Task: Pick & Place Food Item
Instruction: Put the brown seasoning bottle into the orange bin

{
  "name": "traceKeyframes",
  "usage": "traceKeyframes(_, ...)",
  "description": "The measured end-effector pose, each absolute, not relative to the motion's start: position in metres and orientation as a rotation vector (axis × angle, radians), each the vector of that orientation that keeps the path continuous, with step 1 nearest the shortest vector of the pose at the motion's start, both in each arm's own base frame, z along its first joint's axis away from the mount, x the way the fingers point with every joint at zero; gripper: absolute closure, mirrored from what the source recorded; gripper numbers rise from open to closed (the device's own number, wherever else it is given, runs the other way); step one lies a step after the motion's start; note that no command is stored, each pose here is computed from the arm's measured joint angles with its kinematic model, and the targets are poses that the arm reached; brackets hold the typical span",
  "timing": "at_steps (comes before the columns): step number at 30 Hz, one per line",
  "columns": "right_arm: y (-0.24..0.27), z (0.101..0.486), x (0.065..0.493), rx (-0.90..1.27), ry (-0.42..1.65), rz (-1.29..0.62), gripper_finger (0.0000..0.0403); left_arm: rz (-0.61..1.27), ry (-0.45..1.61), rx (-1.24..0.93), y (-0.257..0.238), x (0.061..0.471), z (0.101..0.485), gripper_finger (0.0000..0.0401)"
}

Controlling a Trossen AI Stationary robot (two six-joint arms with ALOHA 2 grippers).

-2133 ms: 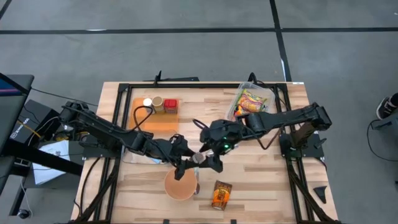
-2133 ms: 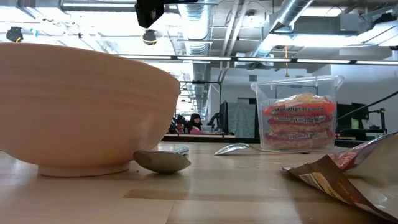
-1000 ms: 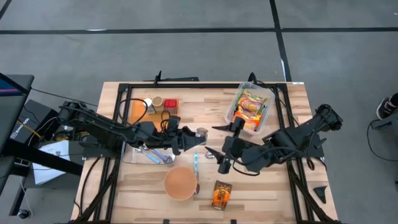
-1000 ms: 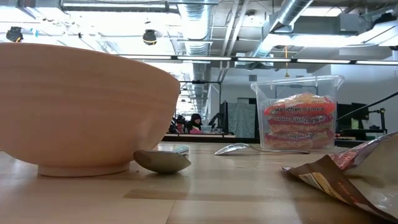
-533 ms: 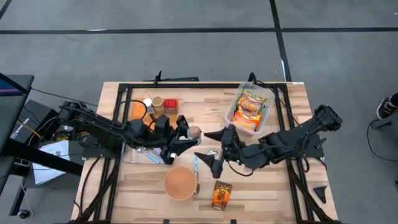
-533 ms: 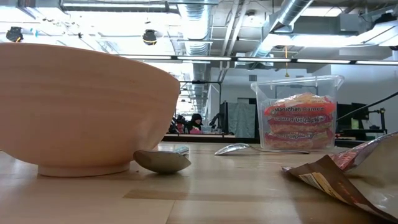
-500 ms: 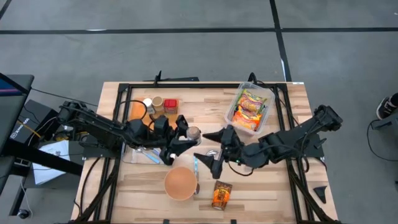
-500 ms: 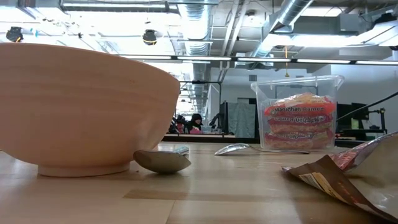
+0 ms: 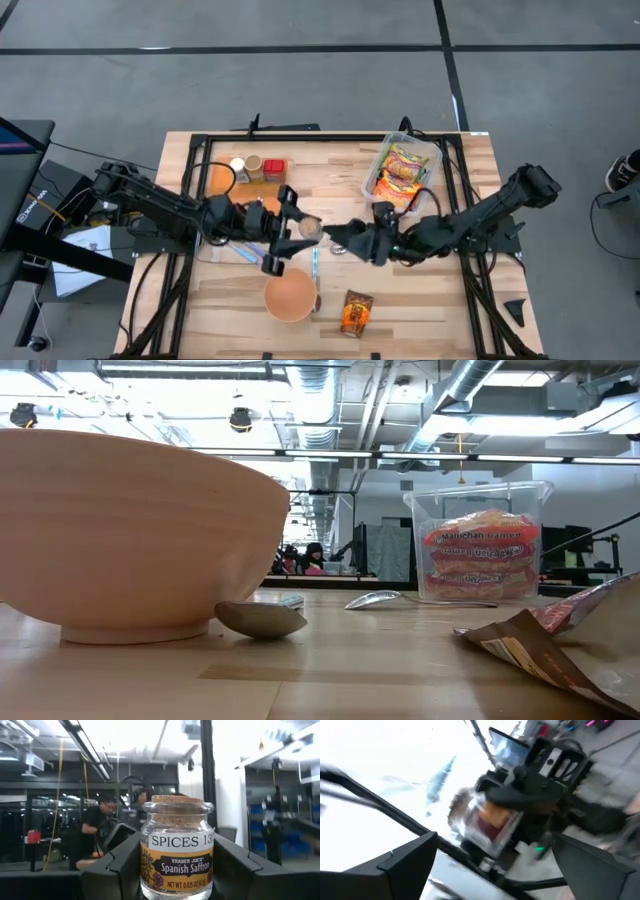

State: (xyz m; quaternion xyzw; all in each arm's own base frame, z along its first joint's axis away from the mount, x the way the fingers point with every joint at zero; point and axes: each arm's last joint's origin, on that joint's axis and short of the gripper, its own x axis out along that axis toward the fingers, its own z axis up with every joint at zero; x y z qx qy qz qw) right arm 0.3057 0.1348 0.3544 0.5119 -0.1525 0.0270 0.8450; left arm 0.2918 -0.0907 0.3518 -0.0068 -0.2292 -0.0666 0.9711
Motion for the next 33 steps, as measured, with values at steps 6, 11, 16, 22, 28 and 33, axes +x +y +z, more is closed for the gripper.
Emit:
traceKeyframes(6, 0.135, 0.33, 0.301, 1.253, -0.312, 0.107, 0.002, -0.121, -0.292, 0.058, -0.093, 0.298, 0.336, 0.0219)
traceKeyframes(11, 0.133, 0.324, 0.304, 1.275, -0.252, 0.082, 0.002, -0.103, -0.17, 0.087, -0.093, 0.3, 0.325, 0.0219)
traceKeyframes(16, 0.129, 0.32, 0.307, 1.3, -0.206, 0.071, 0.002, -0.097, -0.138, 0.098, -0.093, 0.301, 0.321, 0.0219)
traceKeyframes(22, 0.121, 0.315, 0.312, 1.329, -0.154, 0.067, 0.0032, -0.099, -0.08, 0.115, -0.093, 0.301, 0.316, 0.0219)
traceKeyframes(28, 0.118, 0.313, 0.314, 1.338, -0.129, 0.066, 0.0087, -0.064, -0.075, 0.152, -0.092, 0.301, 0.316, 0.0219)
traceKeyframes(33, 0.116, 0.313, 0.315, 1.337, -0.132, 0.061, 0.0137, -0.032, -0.079, 0.15, -0.091, 0.301, 0.316, 0.0219)
